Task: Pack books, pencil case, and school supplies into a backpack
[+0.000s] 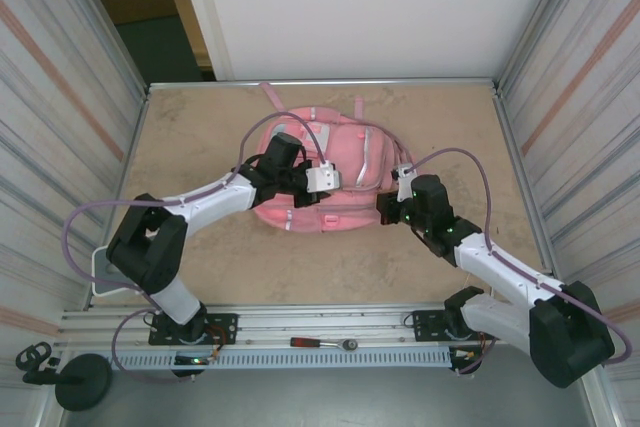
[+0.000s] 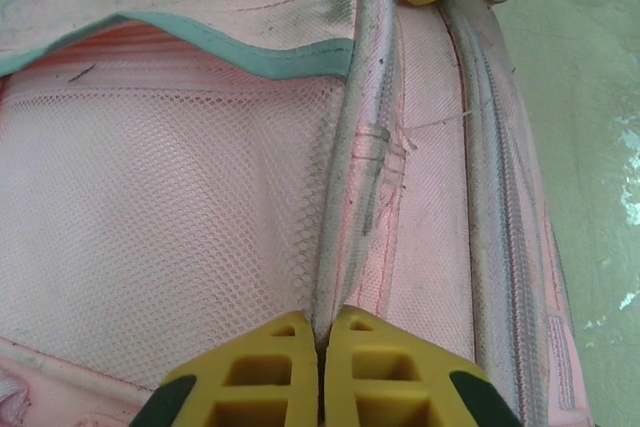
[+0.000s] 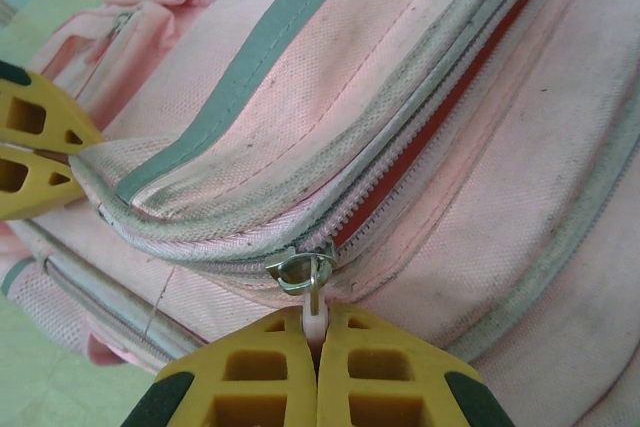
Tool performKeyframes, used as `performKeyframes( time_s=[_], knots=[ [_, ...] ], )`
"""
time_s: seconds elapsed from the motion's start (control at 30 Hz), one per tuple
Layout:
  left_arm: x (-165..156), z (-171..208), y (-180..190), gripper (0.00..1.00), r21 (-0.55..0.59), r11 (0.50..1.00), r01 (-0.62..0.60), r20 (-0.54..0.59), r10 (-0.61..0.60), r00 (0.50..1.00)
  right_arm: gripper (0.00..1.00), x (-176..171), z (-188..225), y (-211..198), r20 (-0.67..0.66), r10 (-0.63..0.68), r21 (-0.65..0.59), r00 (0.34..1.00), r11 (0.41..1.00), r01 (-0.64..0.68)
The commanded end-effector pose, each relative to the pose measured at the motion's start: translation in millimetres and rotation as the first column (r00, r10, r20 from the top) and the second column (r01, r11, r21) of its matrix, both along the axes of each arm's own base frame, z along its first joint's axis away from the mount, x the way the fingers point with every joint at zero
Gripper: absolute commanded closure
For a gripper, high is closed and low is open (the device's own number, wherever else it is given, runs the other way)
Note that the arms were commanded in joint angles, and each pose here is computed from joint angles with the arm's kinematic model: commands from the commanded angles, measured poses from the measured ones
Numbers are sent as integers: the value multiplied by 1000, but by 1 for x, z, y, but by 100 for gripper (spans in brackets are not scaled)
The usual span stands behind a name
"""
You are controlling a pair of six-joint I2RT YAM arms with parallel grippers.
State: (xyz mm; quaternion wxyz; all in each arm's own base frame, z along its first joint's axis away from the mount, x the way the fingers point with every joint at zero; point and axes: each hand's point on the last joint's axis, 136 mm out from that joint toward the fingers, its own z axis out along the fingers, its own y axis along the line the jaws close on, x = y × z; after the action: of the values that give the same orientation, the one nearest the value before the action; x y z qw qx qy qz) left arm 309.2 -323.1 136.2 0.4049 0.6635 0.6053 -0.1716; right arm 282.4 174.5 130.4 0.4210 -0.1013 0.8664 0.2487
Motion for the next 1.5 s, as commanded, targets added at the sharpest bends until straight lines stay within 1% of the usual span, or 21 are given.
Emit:
performKeyframes(
  time_s=[0.0, 0.1, 0.17, 0.27, 0.4, 0.43, 0.5, 0.57, 0.63, 0.7, 0.73, 0.77, 0.87, 0.97, 1.03, 1.07, 1.13, 1.23, 1.27, 1.37, 1.47],
  knots=[
    [-8, 23, 5, 72, 10, 1000, -15, 43, 15, 999, 100, -5, 3, 4, -30, 43, -1, 999, 999, -43],
    [-18, 34, -8, 53, 24, 1000, 9, 111, -12, 994, 100, -8, 13, 15, -19, 78, 38, 997, 996, -77],
    [-22, 40, -17, 46, 36, 999, 23, 159, -28, 987, 100, -10, 19, 22, -10, 101, 50, 995, 994, -100],
    [-25, 38, -32, 42, 77, 996, 44, 211, -59, 976, 100, -15, 27, 34, 7, 134, 60, 991, 989, -134],
    [-18, 27, -44, 43, 124, 991, 40, 223, -67, 972, 100, -22, 37, 48, 27, 174, 75, 984, 982, -176],
    [-14, 23, -46, 44, 131, 991, 29, 228, -58, 972, 100, -25, 36, 50, 26, 186, 73, 982, 980, -187],
    [-5, 21, -47, 50, 131, 991, -1, 253, -33, 967, 100, -28, 36, 53, 24, 199, 70, 980, 977, -200],
    [3, 20, -47, 62, 121, 992, -20, 284, -15, 959, 100, -30, 32, 50, 18, 196, 59, 981, 979, -196],
    [4, 20, -45, 73, 116, 993, -17, 285, -17, 958, 100, -30, 28, 44, 14, 181, 46, 983, 982, -181],
    [0, 20, -41, 86, 103, 995, 6, 267, -33, 963, 100, -28, 20, 35, -10, 144, 20, 990, 989, -144],
    [-4, 21, -38, 91, 90, 996, 19, 255, -42, 966, 100, -25, 24, 26, 4, 110, 13, 994, 994, -110],
    [-8, 23, -35, 94, 73, 997, 35, 245, -52, 968, 100, -21, 20, 15, -8, 65, -9, 998, 998, -66],
    [-17, 27, -21, 100, 20, 998, 63, 218, -66, 974, 100, -9, 10, -17, -50, -58, -60, 997, 997, 55],
    [-22, 27, -3, 100, -3, 997, 75, 201, -73, 977, 100, 3, 3, -44, -62, -148, -102, 987, 985, 142],
    [-21, 27, 8, 100, -16, 998, 63, 195, -58, 979, 100, 9, 7, -50, -57, -165, -93, 985, 983, 160],
    [-21, 26, 14, 100, -23, 998, 54, 189, -49, 981, 100, 11, 1, -47, -77, -154, -93, 985, 985, 147],
    [-17, 26, 23, 99, -33, 999, 30, 190, -23, 981, 100, 14, 5, -37, -73, -117, -62, 990, 992, 113],
    [-12, 25, 34, 97, -37, 999, -14, 186, 20, 982, 100, 12, 12, -15, -56, -39, -30, 998, 999, 37],
    [-13, 25, 35, 94, -40, 999, -24, 182, 31, 983, 100, 10, 13, -7, -48, -11, -25, 999, 1000, 9],
    [-20, 29, 35, 78, -77, 996, -34, 148, 46, 988, 100, 5, 16, 12, -29, 48, -17, 998, 999, -48],
    [-29, 29, 32, 58, -85, 995, -54, 119, 64, 991, 100, 3, 13, 19, -33, 66, -15, 997, 998, -67]
  ],
)
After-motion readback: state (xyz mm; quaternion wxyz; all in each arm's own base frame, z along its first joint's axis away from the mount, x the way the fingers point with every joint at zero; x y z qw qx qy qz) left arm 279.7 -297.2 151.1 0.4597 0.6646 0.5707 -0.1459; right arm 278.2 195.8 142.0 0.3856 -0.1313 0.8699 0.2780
